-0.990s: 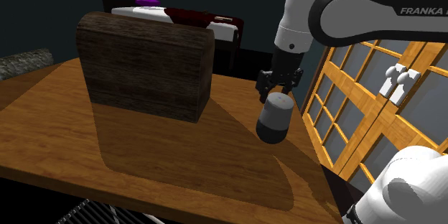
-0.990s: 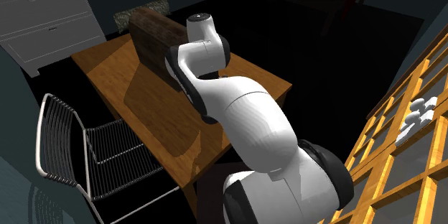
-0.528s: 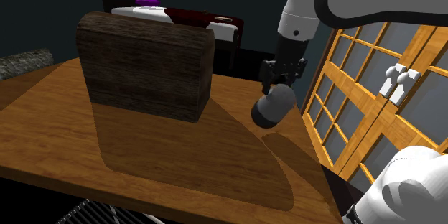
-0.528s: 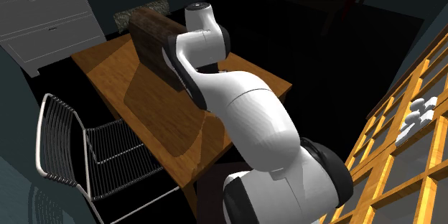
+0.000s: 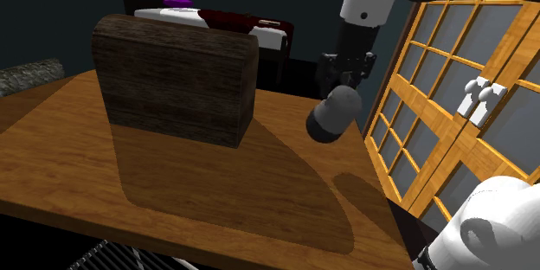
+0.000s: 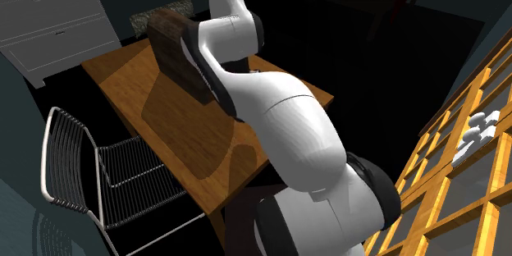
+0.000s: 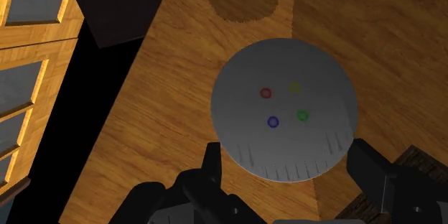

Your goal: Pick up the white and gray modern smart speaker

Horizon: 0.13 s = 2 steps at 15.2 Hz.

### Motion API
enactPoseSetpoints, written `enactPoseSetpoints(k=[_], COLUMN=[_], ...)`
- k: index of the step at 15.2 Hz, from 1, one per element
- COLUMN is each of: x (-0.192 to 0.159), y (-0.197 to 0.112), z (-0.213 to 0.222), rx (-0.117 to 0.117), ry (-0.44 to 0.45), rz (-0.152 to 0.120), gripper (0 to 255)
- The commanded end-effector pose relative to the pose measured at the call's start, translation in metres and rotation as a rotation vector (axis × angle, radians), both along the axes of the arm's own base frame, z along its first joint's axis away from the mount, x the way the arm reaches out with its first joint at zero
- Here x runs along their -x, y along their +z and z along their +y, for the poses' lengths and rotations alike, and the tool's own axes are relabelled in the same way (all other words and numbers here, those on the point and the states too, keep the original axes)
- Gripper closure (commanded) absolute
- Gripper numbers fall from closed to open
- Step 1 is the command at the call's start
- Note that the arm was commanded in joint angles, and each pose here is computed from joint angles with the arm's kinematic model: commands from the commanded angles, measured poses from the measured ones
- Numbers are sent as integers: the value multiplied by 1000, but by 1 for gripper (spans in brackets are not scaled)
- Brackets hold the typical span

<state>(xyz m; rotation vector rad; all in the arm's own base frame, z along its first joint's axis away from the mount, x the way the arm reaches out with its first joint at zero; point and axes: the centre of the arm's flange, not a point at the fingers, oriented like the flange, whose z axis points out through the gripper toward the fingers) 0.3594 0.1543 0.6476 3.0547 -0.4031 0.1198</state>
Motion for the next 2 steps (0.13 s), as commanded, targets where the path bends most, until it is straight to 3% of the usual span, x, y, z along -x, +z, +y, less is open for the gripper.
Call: enactPoseSetpoints(k=[1,2], x=[0,0], y=[7,7], z=[0,0], rx=[0,0], ry=[0,0], rz=[-1,-1], gripper=[255,255])
